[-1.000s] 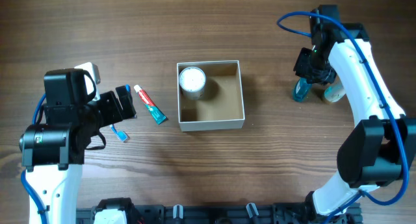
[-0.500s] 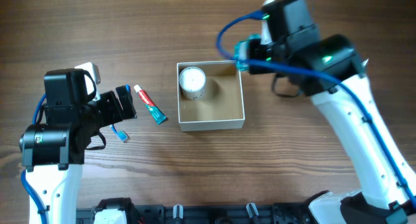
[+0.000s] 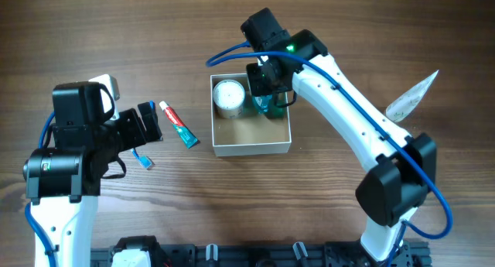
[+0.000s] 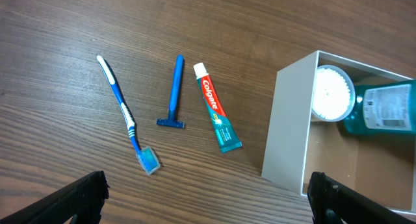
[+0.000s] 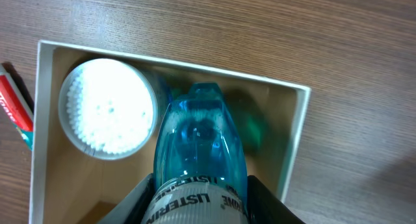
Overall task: Pack container
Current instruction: 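Carry the Listerine bottle into the box beside the tub and release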
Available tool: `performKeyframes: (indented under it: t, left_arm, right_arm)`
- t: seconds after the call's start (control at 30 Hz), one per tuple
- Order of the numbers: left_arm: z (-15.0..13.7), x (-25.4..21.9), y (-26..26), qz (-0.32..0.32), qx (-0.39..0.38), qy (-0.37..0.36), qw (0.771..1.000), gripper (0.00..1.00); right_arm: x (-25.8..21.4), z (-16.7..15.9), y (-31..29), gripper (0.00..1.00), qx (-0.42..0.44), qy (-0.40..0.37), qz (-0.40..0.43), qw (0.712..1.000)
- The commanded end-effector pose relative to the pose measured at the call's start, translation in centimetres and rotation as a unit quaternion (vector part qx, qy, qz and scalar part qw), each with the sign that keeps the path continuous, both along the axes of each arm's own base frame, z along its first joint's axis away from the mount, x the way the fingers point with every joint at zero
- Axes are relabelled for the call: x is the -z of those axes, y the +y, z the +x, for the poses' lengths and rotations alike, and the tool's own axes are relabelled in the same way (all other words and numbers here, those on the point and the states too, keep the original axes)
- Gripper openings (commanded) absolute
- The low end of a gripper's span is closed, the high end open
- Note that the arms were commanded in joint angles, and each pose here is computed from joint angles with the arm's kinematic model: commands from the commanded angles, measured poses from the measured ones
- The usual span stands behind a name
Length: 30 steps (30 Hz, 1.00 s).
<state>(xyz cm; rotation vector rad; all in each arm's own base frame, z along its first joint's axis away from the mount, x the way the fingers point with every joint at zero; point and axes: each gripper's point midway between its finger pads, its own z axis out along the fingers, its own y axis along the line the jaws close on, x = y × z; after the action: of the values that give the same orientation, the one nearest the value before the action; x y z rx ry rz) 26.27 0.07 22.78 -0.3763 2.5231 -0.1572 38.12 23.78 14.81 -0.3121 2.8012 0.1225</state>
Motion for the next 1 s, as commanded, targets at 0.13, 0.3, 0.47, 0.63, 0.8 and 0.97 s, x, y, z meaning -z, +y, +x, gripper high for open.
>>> performKeyframes:
  t: [0.13, 0.3, 0.47, 0.63, 0.8, 0.97]
  left_arm:
    - [0.2, -0.8, 0.0, 0.001, -0.003, -0.010, 1.000, 1.00]
    - [0.2, -0.8, 0.0, 0.001, -0.003, -0.010, 1.000, 1.00]
    - [0.2, -0.8, 0.0, 0.000, -0.003, -0.010, 1.000, 1.00]
    - [0.2, -0.7, 0.0, 0.001, -0.003, -0.010, 1.000, 1.00]
    - [0.2, -0.8, 0.0, 0.000, -0.003, -0.010, 1.000, 1.00]
    - [0.2, -0.7, 0.0, 0.000, -0.003, -0.010, 1.000, 1.00]
  right_arm:
    - [-0.3, 0.8, 1.4, 0.04, 0.000, -0.008, 0.031, 0.999]
    - [-0.3, 0.8, 1.4, 0.81, -0.006, -0.009, 0.030, 1.000]
    - [-0.3, 0.7, 1.5, 0.82, -0.012, -0.008, 0.030, 0.999]
    - [-1.3, 0.8, 1.2, 0.82, -0.010, -0.022, 0.031, 0.999]
    - [-9.0, 0.8, -3.0, 0.89, 0.034, -0.120, 0.019, 0.992]
    - [-15.4, 0.1, -15.1, 1.00, 0.219, -0.175, 0.021, 0.960]
